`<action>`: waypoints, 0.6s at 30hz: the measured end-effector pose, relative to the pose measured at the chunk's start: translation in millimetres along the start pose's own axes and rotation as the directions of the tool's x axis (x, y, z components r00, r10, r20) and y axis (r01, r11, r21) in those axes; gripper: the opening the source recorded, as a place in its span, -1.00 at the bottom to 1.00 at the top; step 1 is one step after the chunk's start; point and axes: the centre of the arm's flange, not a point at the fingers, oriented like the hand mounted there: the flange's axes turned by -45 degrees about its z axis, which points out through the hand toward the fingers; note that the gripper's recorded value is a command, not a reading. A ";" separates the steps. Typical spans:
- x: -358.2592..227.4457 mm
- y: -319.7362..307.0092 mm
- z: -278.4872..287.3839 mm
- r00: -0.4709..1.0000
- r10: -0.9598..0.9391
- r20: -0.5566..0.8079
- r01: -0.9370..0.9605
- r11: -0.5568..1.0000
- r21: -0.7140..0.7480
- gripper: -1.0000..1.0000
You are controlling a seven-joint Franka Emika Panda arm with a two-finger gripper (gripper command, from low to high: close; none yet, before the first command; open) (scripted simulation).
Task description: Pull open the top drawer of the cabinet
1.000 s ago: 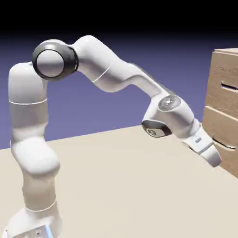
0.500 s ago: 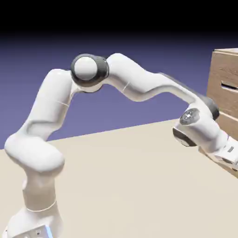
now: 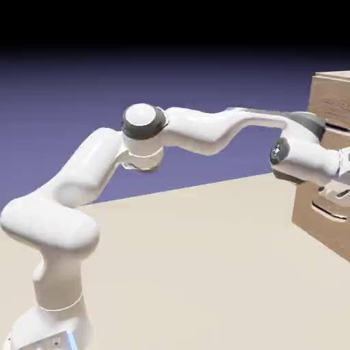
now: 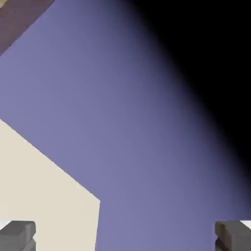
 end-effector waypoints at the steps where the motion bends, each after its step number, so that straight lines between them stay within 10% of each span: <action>1: 18.0 -4.4 0.2 0.998 -0.048 -0.035 0.047 0.999 -0.016 0.00; 11: 209.7 -109.1 -26.5 0.783 -0.506 -0.362 0.448 0.862 -0.235 0.00; 18: 226.3 -96.9 -6.0 0.785 -0.505 -0.359 0.443 0.863 -0.245 0.00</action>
